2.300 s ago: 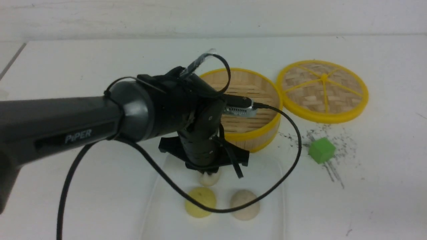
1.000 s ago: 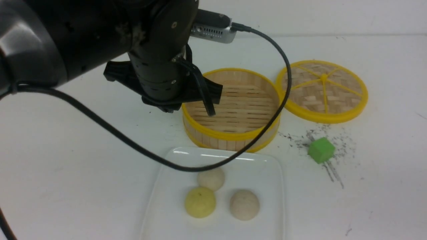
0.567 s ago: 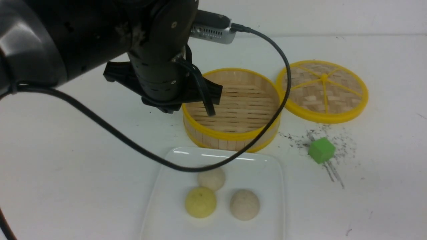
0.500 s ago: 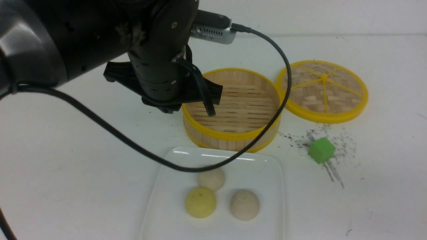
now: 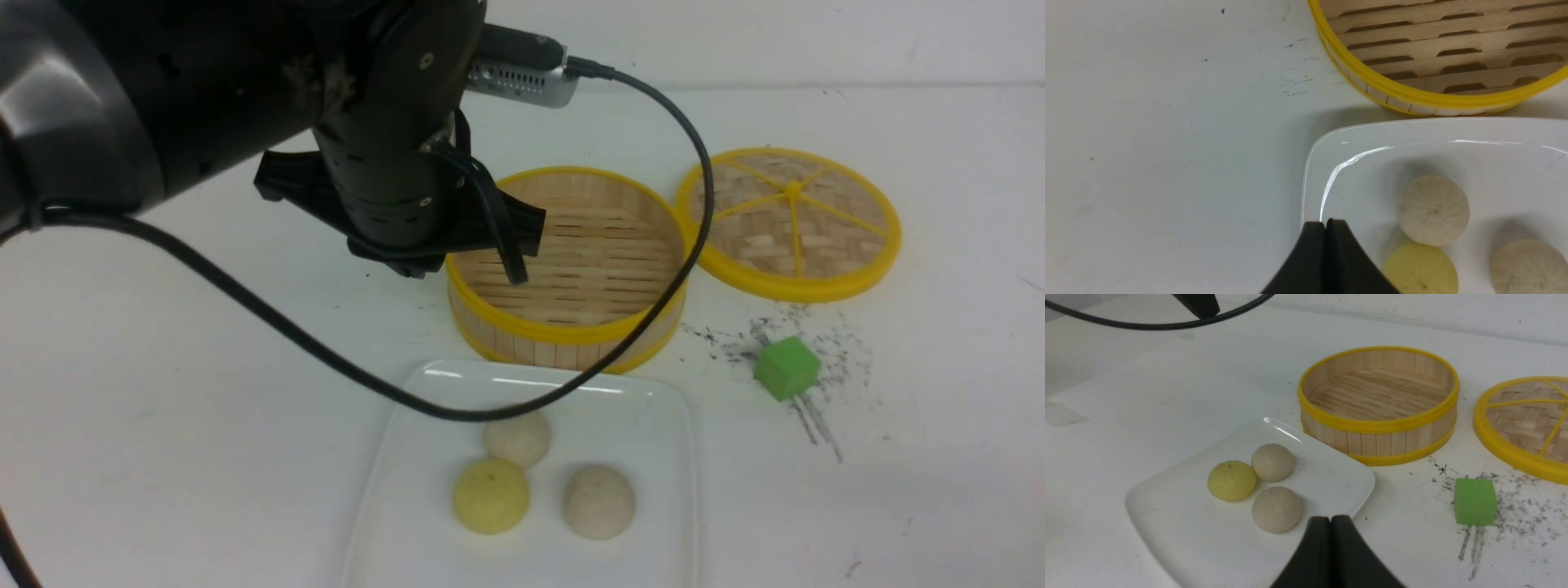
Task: Put the steamed buns into the plate on the white tablecloth.
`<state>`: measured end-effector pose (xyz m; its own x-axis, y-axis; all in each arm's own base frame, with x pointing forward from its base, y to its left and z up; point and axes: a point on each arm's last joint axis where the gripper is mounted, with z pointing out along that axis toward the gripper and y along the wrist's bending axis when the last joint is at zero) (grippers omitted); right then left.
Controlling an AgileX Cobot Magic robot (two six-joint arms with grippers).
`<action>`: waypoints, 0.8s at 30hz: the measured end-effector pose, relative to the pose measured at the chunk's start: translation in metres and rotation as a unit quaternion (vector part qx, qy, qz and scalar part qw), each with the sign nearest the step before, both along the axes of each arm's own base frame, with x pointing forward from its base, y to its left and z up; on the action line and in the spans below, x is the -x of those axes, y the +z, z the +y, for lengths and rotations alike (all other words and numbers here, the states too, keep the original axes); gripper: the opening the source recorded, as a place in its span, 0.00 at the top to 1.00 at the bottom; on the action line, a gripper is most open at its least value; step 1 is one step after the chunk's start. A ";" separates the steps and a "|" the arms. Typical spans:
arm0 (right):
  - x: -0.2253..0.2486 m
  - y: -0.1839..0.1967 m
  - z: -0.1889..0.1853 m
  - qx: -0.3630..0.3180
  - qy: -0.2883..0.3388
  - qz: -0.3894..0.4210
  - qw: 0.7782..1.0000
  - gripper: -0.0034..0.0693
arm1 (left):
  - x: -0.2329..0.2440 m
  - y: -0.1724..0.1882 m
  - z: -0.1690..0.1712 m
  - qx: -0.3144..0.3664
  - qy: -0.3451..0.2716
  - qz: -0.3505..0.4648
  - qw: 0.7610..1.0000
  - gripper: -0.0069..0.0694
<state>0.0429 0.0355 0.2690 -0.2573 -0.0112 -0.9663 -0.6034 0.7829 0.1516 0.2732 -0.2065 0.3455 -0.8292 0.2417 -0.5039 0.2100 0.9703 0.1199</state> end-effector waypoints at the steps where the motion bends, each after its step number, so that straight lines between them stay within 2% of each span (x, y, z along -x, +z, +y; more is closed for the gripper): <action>1: 0.000 0.000 0.000 0.001 0.001 -0.001 1.000 0.97 | 0.000 0.000 0.000 0.000 0.000 0.000 1.000 0.91; 24: 0.002 0.000 -0.001 -0.004 0.003 -0.006 1.000 0.95 | 0.000 0.000 0.001 -0.003 0.001 0.000 1.000 0.88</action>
